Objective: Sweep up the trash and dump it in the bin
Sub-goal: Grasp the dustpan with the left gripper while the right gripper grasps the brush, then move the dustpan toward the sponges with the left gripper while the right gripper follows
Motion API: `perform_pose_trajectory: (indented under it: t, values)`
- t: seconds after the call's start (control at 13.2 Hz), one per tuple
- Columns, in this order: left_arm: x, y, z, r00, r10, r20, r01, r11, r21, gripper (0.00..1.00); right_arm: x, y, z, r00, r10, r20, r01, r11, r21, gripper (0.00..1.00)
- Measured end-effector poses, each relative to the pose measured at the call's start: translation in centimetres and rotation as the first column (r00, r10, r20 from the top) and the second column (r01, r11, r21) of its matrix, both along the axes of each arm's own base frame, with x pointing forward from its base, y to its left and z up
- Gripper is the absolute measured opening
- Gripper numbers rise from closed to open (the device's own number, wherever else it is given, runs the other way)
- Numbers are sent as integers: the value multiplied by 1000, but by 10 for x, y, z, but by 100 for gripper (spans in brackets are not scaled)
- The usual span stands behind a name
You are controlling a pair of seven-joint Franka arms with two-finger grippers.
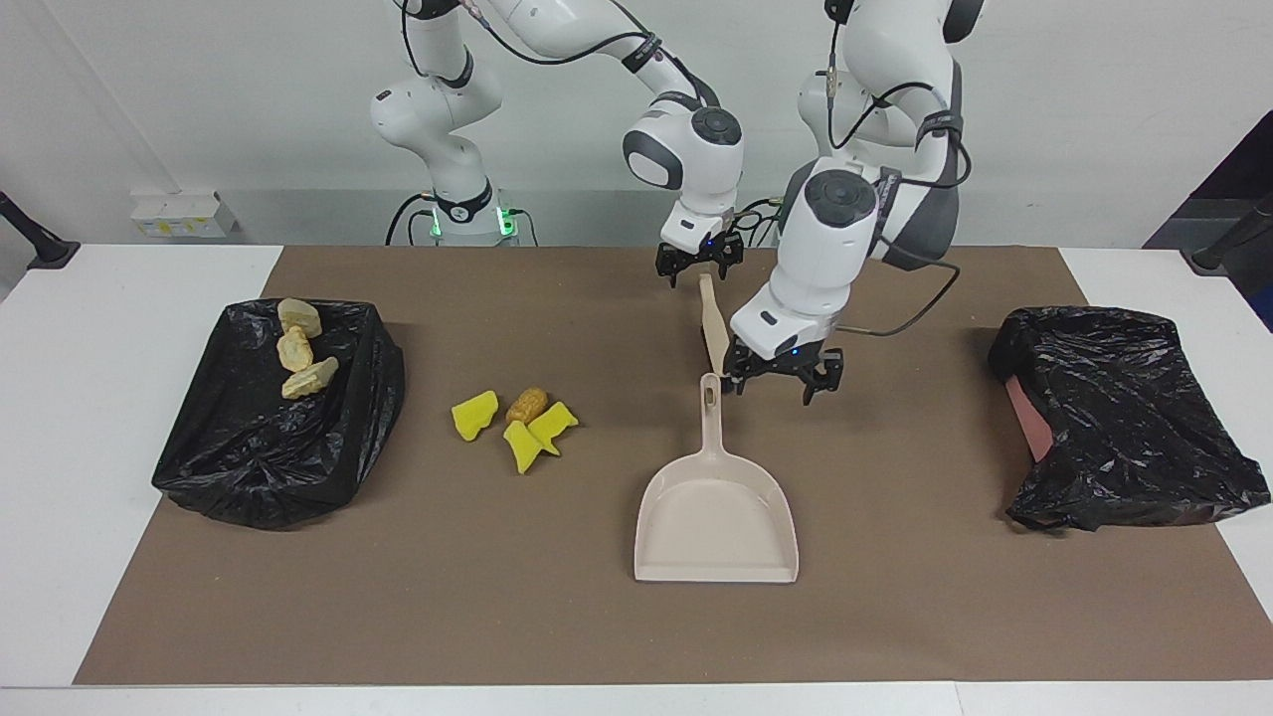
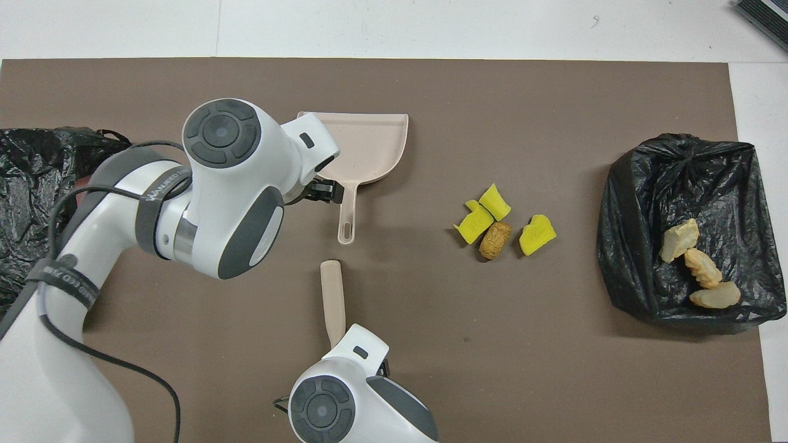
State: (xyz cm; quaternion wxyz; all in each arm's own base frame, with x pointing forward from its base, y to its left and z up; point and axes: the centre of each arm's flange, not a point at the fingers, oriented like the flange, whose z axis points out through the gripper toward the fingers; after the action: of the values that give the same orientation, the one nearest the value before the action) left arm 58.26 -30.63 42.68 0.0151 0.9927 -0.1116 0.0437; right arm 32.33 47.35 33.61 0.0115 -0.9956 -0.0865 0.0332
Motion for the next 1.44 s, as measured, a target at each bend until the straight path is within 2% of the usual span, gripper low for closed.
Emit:
perform_pose_trajectory:
  t: [0.15, 0.3, 0.45, 0.53, 0.6, 0.91, 0.98, 1.13, 1.44]
  values:
    - [0, -14, -20, 1000, -4, 4, 4, 1000, -3, 100, 0, 0, 0, 1000, 0, 0, 0, 1000, 0, 79]
    - [-2, -29, -44, 1000, 4, -6, -4, 1000, 0, 100, 0, -1, 0, 1000, -3, -1, 3, 1000, 1, 52]
    - [-5, -43, -64, 1000, 26, -10, -26, 1000, -2, 100, 0, -1, 0, 999, -26, -22, 26, 1000, 16, 28]
    - [-6, -46, -69, 999, 30, -12, -30, 1000, -1, 100, 0, -1, 0, 999, -32, -27, 32, 999, 20, 26]
    - [-7, -47, -70, 999, 29, -13, -29, 1000, 0, 89, 1, -1, 0, 999, -33, -27, 34, 999, 20, 26]
    - [-12, -49, -72, 999, 26, -40, -26, 1000, 16, 35, 3, -4, 1, 999, -36, -30, 36, 999, 9, 26]
    - [-12, -48, -72, 999, 28, -42, -27, 999, 18, 31, 4, -8, 3, 999, -37, -33, 37, 999, -7, 26]
    - [-8, -43, -67, 999, 31, -34, -30, 999, 15, 31, 13, -21, 11, 998, -49, -29, 48, 998, -35, 26]
    - [18, 0, -29, 999, -25, 24, 25, 1000, -1, 31, 45, -69, 49, 998, -52, -30, 49, 996, -78, 26]
